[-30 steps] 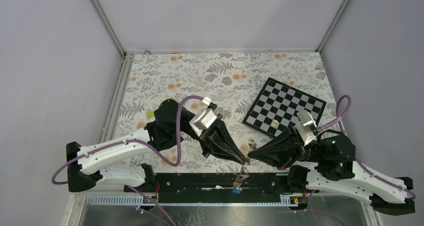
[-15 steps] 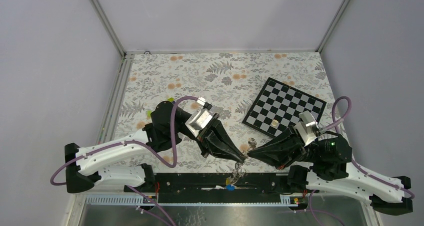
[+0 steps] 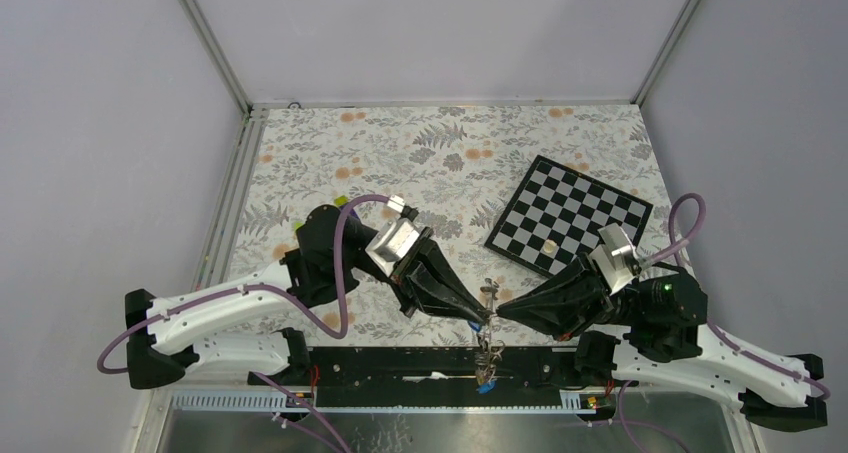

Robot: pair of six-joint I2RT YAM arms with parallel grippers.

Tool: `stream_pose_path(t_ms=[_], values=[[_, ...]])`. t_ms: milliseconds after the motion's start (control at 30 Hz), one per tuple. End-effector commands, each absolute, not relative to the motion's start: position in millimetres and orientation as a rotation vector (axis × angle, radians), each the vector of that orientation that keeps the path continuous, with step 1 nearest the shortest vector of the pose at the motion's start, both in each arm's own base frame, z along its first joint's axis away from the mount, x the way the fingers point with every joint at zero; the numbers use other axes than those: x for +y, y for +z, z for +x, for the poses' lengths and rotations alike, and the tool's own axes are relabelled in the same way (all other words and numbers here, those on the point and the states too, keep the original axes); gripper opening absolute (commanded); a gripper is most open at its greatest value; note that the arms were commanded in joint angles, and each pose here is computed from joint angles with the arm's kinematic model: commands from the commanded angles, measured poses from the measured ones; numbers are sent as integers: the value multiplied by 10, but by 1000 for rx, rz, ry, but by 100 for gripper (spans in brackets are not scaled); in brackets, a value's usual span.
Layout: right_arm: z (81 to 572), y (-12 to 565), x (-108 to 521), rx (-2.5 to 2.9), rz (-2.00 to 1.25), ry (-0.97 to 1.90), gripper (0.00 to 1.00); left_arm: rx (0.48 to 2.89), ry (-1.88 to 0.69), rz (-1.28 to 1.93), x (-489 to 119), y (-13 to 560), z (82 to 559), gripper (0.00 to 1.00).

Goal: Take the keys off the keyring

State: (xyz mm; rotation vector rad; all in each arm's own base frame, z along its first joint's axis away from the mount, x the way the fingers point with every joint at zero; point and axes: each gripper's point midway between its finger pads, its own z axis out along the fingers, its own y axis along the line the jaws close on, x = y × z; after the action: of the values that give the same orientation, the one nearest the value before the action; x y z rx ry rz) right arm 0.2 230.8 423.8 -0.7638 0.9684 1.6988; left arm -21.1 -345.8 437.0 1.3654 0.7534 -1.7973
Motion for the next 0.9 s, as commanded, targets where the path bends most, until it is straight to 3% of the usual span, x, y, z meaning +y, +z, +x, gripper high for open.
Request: stream_pose_path(t_ms=[0,700,867], values=[[-177,4664,1986,800,-775,1706,0,676,-1770,1350,-3308,4539,-262,1],[-194,4268,2344,953,-870,1786,8,677,-1770,1340,-3319,4576,-247,1],[-147,4206,2357,984,-848,1773,7,676,-1769,1338,-3307,4583,-247,1]])
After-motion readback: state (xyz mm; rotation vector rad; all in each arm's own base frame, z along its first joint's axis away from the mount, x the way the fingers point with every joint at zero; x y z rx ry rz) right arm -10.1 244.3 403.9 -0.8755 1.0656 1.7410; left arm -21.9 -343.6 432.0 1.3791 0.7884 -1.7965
